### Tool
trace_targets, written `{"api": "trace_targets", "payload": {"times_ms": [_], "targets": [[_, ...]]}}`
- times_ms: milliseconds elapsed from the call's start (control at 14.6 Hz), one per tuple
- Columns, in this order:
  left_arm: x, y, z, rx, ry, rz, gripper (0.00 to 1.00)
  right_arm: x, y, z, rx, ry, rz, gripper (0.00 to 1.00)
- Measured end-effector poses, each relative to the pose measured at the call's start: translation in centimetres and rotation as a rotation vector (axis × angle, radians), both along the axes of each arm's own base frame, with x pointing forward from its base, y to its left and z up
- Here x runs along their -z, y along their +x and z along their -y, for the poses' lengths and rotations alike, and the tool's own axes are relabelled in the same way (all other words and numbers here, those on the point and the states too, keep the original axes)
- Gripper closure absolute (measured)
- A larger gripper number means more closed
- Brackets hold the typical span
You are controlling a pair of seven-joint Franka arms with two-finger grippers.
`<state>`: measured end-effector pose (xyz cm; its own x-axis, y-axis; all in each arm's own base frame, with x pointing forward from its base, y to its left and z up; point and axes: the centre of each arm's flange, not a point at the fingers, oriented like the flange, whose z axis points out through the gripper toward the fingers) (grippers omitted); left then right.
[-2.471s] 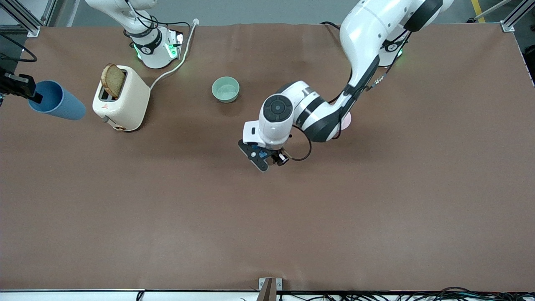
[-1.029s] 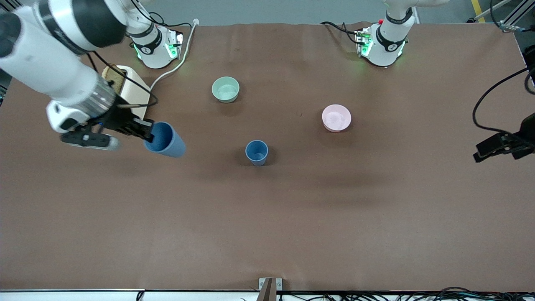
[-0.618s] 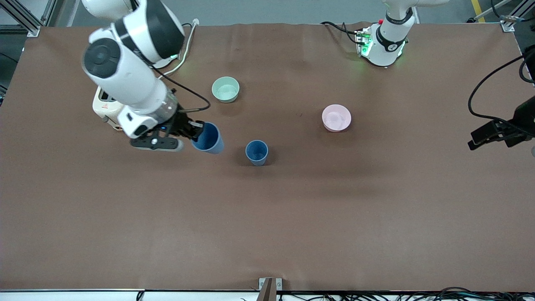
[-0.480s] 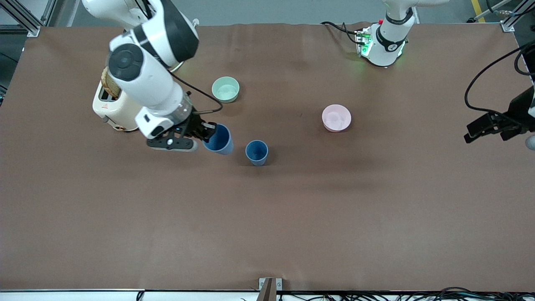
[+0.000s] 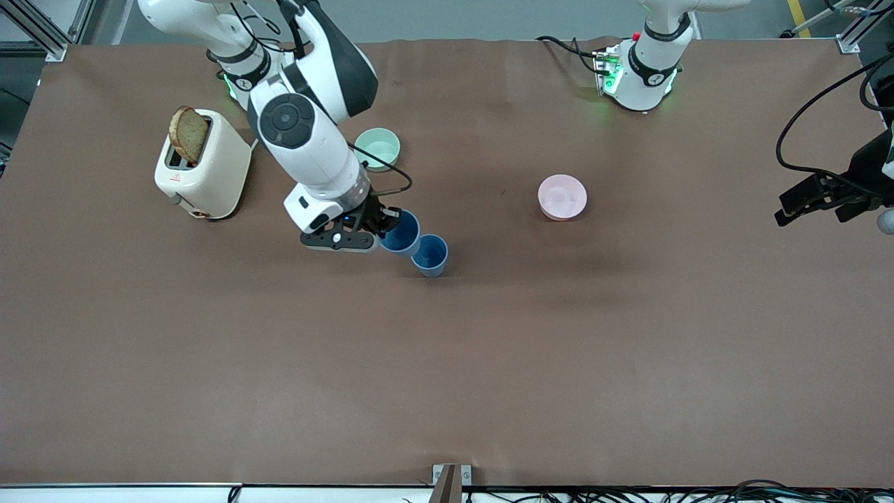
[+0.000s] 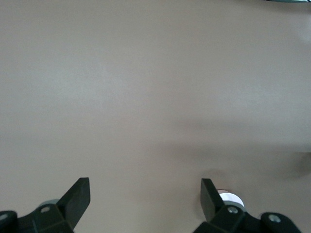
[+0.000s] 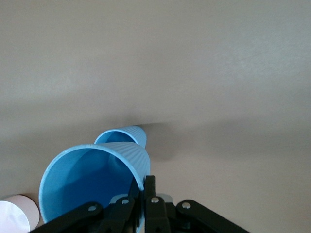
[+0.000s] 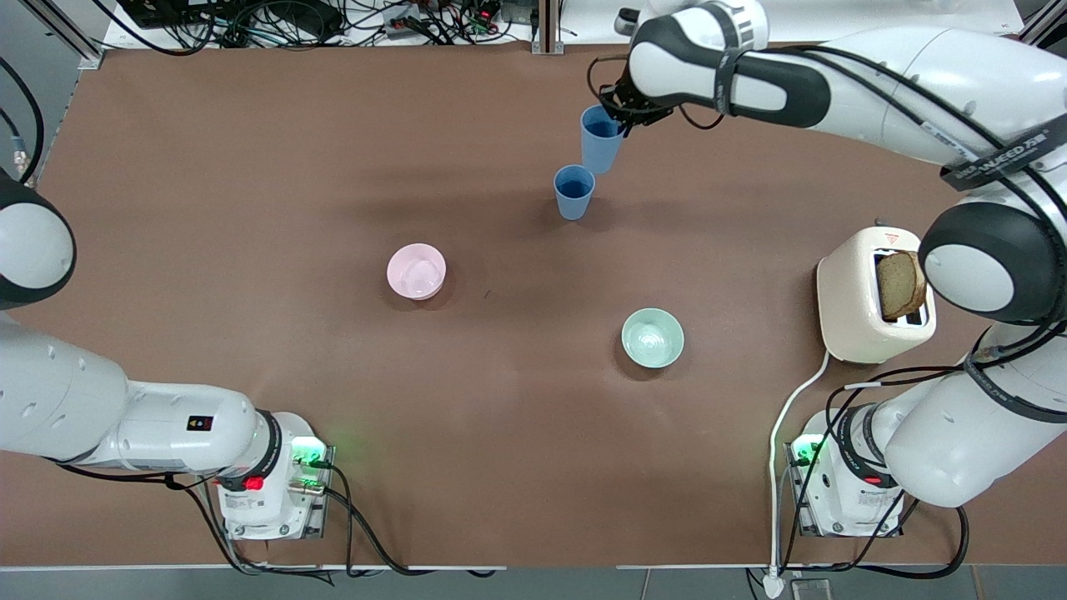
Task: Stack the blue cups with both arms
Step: 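Lower the held cup into the placed cup and open the right gripper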
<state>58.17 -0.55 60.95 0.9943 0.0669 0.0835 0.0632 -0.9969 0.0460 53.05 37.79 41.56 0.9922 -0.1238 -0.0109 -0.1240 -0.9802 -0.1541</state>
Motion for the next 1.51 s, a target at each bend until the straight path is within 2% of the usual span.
{"api": "trace_targets", "payload": {"times_ms": [343, 686, 824, 1167, 1235, 1304, 1373, 1510], "targets": [[-0.1, 0.1, 0.0, 0.0, 0.0, 0.002, 0.0, 1.9, -1.3, -2.6, -0.015, -0.006, -0.005, 0.95], [0.0, 0.0, 0.4, 0.007, 0.0, -0.002, 0.0, 3.4, -0.7, -2.8, -0.007, -0.004, 0.008, 0.95], [0.1, -0.2, 0.9, 0.015, 0.0, -0.022, 0.0, 4.5, -0.5, -2.8, -0.003, -0.002, 0.017, 0.95], [0.0, -0.3, 1.3, 0.02, -0.001, -0.027, 0.0, 6.2, -1.0, -3.1, -0.006, -0.004, 0.023, 0.94], [0.0, -0.3, 1.3, 0.02, -0.001, -0.028, 0.0, 6.3, -1.0, -3.1, -0.007, -0.004, 0.023, 0.93], [0.1, -0.4, 1.3, 0.021, -0.001, -0.034, 0.0, 6.3, -1.1, -3.2, -0.007, -0.004, 0.023, 0.86], [0.2, -0.5, 1.3, 0.021, -0.001, -0.044, 0.0, 6.3, -1.1, -3.2, -0.008, -0.004, 0.023, 0.86], [0.2, -0.6, 1.3, 0.022, -0.001, -0.048, 0.0, 6.3, -1.1, -3.2, -0.007, -0.004, 0.023, 0.71]]}}
